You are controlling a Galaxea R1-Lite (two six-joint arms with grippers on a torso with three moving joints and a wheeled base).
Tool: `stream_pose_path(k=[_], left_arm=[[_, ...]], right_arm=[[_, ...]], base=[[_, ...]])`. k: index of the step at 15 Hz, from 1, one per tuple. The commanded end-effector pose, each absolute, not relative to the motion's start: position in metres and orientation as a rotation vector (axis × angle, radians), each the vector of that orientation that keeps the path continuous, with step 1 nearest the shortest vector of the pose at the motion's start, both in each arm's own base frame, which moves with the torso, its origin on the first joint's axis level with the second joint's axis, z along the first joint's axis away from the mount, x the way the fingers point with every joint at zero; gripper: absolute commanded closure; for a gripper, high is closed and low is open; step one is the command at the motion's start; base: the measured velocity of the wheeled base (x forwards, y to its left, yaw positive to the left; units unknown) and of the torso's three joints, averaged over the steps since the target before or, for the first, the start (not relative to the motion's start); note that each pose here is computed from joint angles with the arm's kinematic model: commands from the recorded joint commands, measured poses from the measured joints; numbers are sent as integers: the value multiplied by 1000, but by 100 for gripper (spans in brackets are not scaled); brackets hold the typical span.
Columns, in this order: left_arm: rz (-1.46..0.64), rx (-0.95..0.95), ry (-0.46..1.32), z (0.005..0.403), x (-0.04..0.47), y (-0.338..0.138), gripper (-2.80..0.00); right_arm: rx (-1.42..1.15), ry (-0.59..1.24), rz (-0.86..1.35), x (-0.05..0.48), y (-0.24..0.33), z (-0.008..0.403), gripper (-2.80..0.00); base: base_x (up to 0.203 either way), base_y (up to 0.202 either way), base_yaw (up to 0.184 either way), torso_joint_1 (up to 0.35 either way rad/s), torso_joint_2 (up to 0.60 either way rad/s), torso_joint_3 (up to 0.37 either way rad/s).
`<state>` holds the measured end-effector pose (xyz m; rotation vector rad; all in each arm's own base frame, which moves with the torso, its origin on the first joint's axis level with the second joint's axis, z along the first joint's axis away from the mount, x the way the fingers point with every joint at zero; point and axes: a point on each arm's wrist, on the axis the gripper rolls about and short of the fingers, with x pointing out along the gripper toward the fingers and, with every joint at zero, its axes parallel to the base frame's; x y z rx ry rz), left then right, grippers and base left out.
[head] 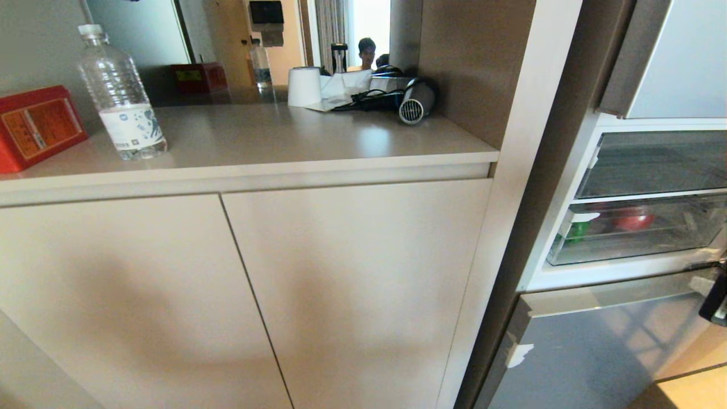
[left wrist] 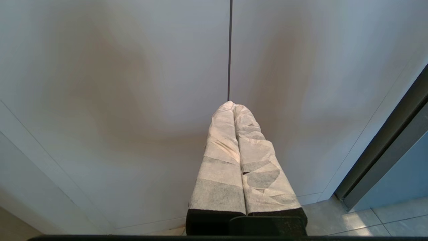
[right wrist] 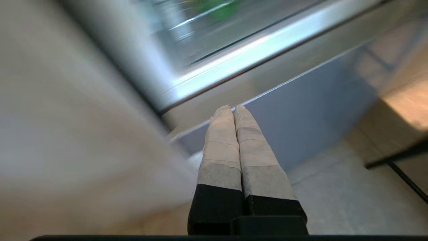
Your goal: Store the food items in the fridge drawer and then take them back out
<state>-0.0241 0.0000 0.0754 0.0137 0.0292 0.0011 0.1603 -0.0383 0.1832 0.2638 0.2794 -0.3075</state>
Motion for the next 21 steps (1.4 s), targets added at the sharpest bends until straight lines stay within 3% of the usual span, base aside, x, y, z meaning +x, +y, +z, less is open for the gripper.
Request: stream_pose_path(k=[1, 4, 10, 17, 21], left_arm=[[1, 14, 29, 75, -24, 0, 0], [1, 14, 29, 75, -24, 0, 0], [1, 14, 31, 75, -24, 0, 0], [1, 14, 29, 75, -24, 0, 0], [1, 14, 29, 75, -24, 0, 0]], right_arm=[[302, 371, -407, 197, -74, 153, 0], [359, 346, -432, 215, -124, 133, 0], [347, 212, -399, 246, -167, 101, 0], [222, -33, -193, 251, -157, 113, 0], [215, -12, -155, 247, -143, 109, 0]], base=[[0, 0, 0, 0, 0, 0], [0, 0, 0, 0, 0, 0], [0, 0, 0, 0, 0, 0], [0, 0, 0, 0, 0, 0], [0, 0, 0, 0, 0, 0]])
